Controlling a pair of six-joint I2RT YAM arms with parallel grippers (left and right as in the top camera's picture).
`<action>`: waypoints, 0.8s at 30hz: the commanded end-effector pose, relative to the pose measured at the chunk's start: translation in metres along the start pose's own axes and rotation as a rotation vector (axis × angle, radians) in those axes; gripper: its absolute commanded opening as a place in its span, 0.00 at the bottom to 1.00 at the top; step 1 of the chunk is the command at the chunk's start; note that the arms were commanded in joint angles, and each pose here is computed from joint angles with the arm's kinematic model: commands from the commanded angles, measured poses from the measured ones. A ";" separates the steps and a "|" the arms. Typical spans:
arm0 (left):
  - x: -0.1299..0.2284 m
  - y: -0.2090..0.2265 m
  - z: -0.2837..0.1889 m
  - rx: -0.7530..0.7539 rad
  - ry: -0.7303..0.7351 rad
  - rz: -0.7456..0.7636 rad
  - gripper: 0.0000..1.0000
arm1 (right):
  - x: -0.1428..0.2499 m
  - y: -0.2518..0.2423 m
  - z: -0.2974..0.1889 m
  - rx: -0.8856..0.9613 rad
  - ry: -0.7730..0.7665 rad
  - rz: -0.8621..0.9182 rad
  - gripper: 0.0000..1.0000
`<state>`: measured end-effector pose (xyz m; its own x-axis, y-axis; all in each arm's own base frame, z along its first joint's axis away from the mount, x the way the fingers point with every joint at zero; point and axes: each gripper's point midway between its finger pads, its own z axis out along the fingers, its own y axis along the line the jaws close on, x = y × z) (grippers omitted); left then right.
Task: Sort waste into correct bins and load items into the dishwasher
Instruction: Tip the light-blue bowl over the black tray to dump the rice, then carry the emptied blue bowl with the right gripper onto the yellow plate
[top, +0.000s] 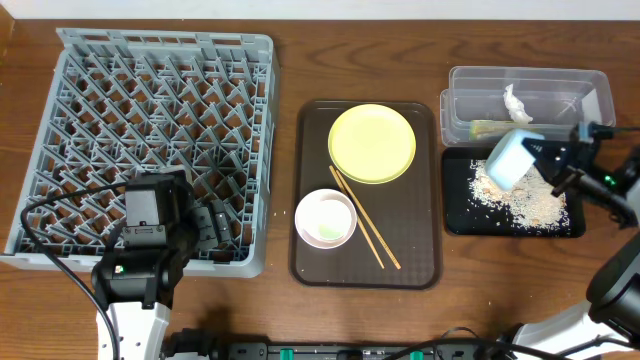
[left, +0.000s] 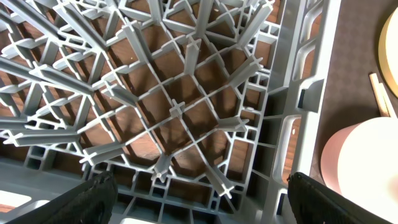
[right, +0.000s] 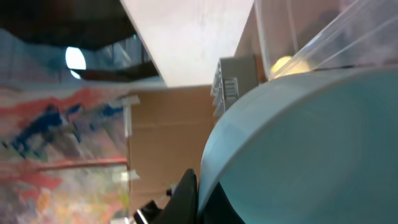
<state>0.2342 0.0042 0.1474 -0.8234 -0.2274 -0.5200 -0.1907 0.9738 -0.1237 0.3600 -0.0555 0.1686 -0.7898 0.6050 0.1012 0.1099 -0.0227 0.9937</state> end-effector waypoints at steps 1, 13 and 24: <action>-0.007 -0.001 -0.005 0.004 -0.021 -0.009 0.89 | -0.009 0.007 -0.017 -0.045 -0.042 0.098 0.01; -0.008 -0.001 -0.005 0.004 -0.023 -0.009 0.89 | 0.030 -0.029 0.024 0.361 0.078 -0.190 0.01; -0.008 -0.001 -0.005 0.005 -0.025 -0.009 0.89 | 0.077 0.023 0.088 0.707 0.142 -0.824 0.01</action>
<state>0.2346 0.0042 0.1477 -0.8222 -0.2273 -0.5219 -0.1905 0.9738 -0.1241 0.3482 0.0490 0.2005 -0.8589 0.2506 -0.4466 -0.1506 0.7099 0.6880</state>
